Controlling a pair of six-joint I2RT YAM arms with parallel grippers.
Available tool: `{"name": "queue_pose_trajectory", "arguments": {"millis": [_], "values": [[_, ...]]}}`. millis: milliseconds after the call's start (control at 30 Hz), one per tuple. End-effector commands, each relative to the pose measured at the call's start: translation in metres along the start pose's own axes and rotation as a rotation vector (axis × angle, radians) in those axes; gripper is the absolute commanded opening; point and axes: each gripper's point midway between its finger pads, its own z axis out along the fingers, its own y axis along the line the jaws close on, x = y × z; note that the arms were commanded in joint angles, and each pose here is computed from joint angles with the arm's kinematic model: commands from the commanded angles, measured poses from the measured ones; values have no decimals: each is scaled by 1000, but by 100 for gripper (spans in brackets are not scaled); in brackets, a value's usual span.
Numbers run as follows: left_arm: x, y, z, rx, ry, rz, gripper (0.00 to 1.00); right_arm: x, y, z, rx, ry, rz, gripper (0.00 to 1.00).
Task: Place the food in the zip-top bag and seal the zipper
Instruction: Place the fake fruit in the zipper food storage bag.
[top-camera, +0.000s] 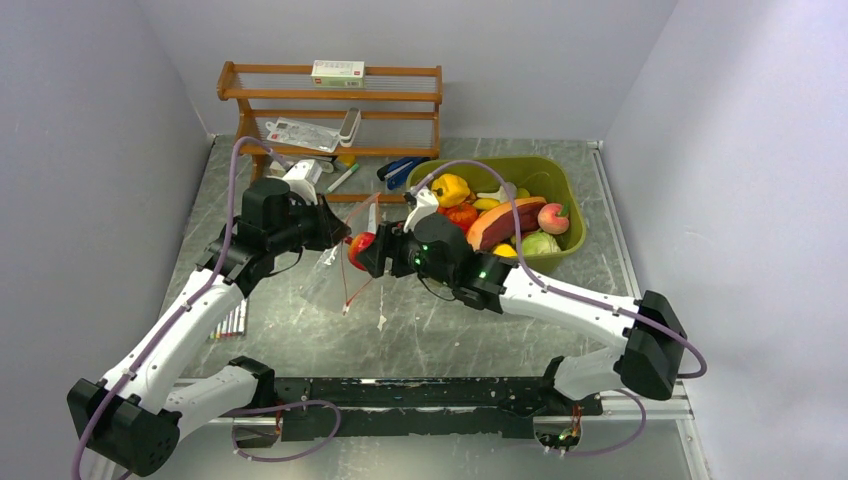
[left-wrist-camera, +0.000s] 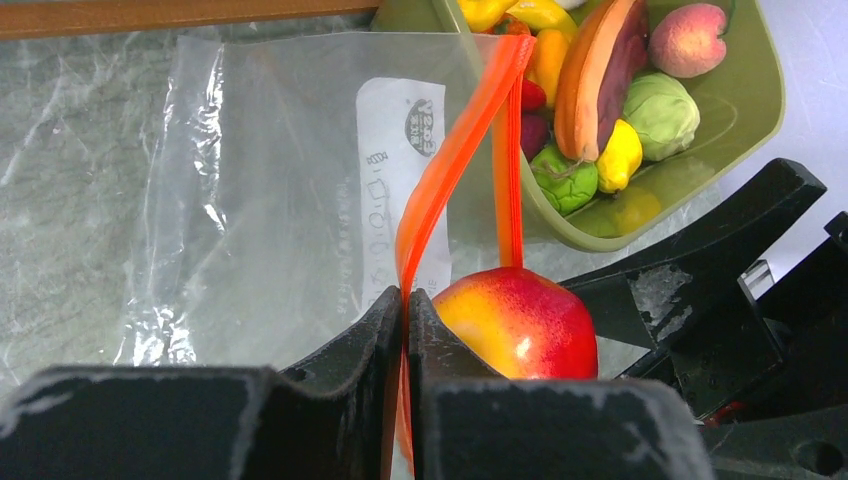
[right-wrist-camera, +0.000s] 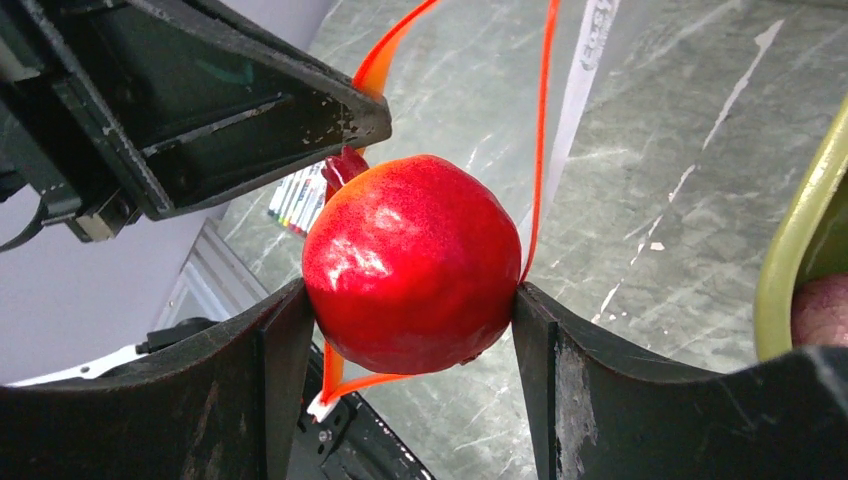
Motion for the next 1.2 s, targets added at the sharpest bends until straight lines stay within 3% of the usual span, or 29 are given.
{"name": "queue_pose_trajectory", "arguments": {"millis": [0,133,267,567,733,1167], "values": [[-14,-11,-4,28,-33,-4,7,-12,-6,0,88,-22,39,53],[-12,-11,-3,31,-27,0,7,-10,-5,4,93,2,37,54],[-13,-13,-3,40,-23,0,7,-11,-25,1,213,10,1,55],[-11,-20,-2,90,-28,-7,7,-8,-15,8,173,59,-43,57],[-9,-17,-1,72,-21,-8,7,-11,-5,8,137,62,-35,69],[-9,-15,0,66,-24,-17,7,-14,5,3,92,75,-55,84]]}}
